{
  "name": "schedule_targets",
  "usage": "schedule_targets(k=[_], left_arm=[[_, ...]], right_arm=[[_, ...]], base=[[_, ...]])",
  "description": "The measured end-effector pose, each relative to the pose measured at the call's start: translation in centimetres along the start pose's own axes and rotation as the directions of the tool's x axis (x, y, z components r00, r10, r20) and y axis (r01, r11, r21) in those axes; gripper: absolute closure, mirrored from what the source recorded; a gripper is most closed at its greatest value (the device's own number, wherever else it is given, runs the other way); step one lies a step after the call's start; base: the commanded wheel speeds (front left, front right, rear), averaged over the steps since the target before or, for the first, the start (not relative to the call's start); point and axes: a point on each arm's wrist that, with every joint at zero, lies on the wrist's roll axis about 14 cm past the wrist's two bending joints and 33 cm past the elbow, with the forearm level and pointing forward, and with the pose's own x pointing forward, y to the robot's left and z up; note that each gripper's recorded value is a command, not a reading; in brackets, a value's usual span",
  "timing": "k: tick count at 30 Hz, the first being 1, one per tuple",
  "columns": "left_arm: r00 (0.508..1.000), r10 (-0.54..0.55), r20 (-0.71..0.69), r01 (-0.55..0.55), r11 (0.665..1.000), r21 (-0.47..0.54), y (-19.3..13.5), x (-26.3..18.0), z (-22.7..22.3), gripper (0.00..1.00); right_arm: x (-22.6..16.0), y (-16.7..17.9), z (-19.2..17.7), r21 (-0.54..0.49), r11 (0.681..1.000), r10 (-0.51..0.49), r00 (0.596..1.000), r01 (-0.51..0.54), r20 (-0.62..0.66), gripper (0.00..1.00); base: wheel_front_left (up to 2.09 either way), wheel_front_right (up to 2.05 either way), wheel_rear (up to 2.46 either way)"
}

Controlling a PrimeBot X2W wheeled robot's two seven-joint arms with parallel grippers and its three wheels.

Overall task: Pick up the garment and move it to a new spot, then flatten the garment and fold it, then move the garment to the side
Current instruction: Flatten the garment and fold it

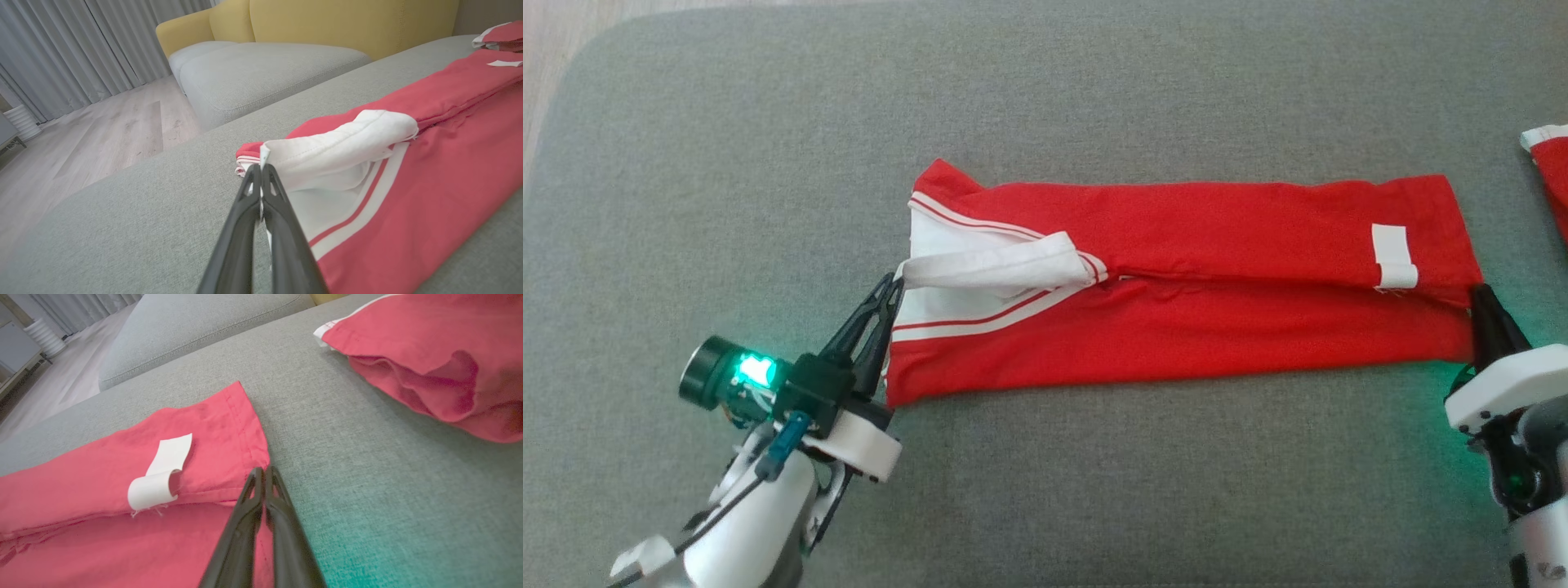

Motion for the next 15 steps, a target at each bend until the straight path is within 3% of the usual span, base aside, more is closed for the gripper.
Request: schedule_targets(k=[1, 7, 15], left_arm=[[1.000, 0.003, 0.000, -0.003, 1.000, -0.002, -0.1, -0.1, 0.0, 0.00], [0.994, 0.088, 0.058, -0.085, 0.995, -0.051, -0.3, -0.9, 1.9, 0.00], [0.941, 0.304, 0.146, -0.279, 0.945, -0.168, -0.1, -5.0, 5.1, 0.00]], right_arm=[[0.0, 0.1, -0.1, 0.002, 1.000, 0.001, 1.000, -0.001, -0.004, 0.00], [-0.5, 1.0, 0.3, 0.062, 0.998, 0.013, 0.999, -0.016, 0.053, 0.00], [-0.9, -0.3, -0.7, 0.109, 0.993, -0.054, 0.995, 0.044, 0.084, 0.00]], base=[[0.00, 0.00, 0.00], [0.00, 0.00, 0.00], [0.00, 0.00, 0.00]])
